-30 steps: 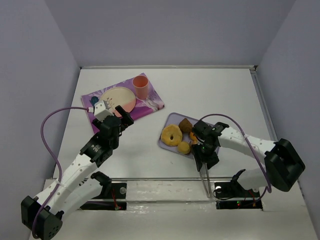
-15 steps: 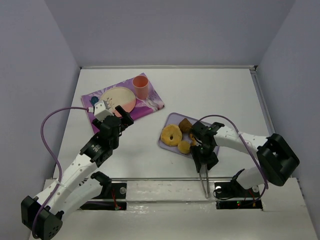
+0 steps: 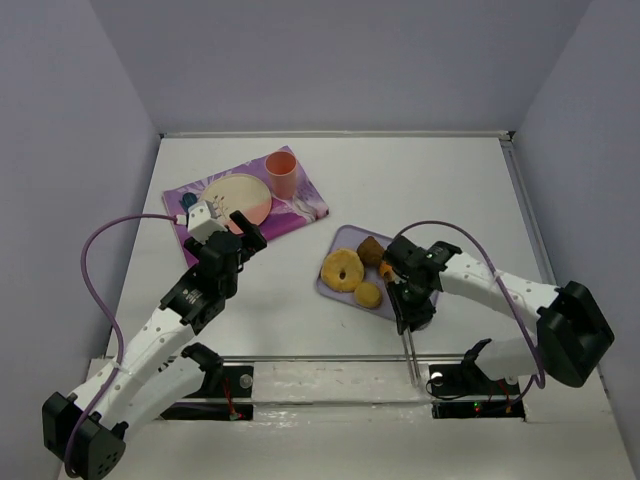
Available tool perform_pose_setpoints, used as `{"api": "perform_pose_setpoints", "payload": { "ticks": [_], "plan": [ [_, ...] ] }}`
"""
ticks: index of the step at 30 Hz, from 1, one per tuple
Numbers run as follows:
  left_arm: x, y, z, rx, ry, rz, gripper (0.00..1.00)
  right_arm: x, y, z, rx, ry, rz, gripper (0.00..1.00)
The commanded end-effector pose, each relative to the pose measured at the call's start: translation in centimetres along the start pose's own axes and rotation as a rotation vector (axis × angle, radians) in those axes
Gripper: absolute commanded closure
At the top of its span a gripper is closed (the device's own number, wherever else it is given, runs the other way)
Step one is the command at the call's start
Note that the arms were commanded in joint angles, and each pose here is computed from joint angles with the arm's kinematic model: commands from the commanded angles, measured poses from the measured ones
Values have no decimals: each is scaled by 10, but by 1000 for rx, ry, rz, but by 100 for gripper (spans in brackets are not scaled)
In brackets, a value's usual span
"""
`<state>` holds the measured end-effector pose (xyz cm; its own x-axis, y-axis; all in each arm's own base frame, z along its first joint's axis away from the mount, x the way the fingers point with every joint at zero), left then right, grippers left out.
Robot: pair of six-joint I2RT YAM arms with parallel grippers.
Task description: Place the bread
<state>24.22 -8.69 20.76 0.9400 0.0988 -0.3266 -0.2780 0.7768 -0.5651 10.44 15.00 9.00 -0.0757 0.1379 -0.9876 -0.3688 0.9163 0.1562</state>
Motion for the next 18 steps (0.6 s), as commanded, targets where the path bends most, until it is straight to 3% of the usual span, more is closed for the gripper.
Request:
{"api": "perform_pose_setpoints", "payload": {
  "ticks": [1, 8, 13, 18],
  "plan": [
    [0, -1, 7, -21, -33, 1, 1, -39, 6, 14, -10, -129, -9, 82],
    [-2, -3, 11, -36, -43, -13, 1, -99, 37, 48, -111, -341, 121, 83],
    [-11, -1, 24, -79, -85, -4, 1, -132, 87, 108, -274, -574, 266, 83],
    [-23, 10, 40, -131, -147, 37, 1, -120, 142, 165, -449, -566, 314, 83]
  ]
}}
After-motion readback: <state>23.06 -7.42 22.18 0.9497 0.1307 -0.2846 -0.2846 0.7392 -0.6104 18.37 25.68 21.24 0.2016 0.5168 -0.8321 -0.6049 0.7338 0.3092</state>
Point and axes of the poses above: each gripper's point midway between its finger pads, its own x axis out along the fingers, its own y axis along the line the jaws close on, z = x × y, the point moved 4 cm from there along -x, back along the fingers, and after that the axes turned 9 degrees about -x, right-handed, at the moved point
